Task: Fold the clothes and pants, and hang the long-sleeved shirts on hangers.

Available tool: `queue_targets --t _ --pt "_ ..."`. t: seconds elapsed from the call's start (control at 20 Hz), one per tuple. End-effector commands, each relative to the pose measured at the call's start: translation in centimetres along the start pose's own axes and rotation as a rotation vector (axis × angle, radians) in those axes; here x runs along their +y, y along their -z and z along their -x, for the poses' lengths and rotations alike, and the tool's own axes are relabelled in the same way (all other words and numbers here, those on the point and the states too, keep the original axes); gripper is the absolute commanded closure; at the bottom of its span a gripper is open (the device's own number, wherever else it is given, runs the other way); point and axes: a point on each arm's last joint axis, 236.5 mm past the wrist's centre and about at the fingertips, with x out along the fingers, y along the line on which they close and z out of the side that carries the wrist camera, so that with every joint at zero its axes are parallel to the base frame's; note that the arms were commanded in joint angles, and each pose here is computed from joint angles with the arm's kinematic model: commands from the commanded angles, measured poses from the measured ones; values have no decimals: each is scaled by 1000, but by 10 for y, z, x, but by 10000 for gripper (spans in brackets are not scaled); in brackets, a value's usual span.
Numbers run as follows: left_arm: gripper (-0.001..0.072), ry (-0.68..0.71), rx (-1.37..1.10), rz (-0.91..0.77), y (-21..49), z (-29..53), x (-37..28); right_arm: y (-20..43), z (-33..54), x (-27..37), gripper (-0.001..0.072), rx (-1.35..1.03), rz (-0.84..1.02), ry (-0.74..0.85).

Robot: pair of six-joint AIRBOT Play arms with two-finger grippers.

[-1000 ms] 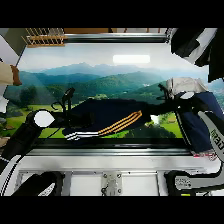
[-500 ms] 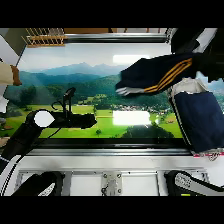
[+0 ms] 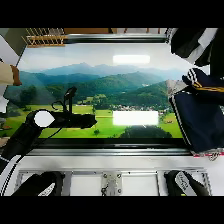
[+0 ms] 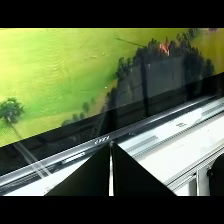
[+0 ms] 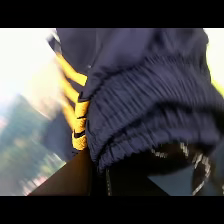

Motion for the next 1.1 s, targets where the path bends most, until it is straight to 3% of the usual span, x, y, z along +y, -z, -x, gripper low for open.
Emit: queue_targets --t 0.0,0.35,0.65,0.7,0.8,0.95,1.05 --pt "700 0 1 -27 0 0 0 60 5 -48 691 111 -77 155" --pt "700 0 12 -35 3 0 0 106 10 -126 691 180 38 432" --pt "701 0 12 -34 3 0 0 100 2 -133 678 188 102 456" --pt "701 0 12 -34 3 0 0 100 1 -133 625 194 111 456" --pt "700 0 13 -34 3 0 0 96 2 -132 38 194 189 445" --pt "700 0 12 -34 3 0 0 62 18 -106 13 38 233 369" --pt "700 0 6 -34 1 0 0 44 33 -50 13 -78 345 188"
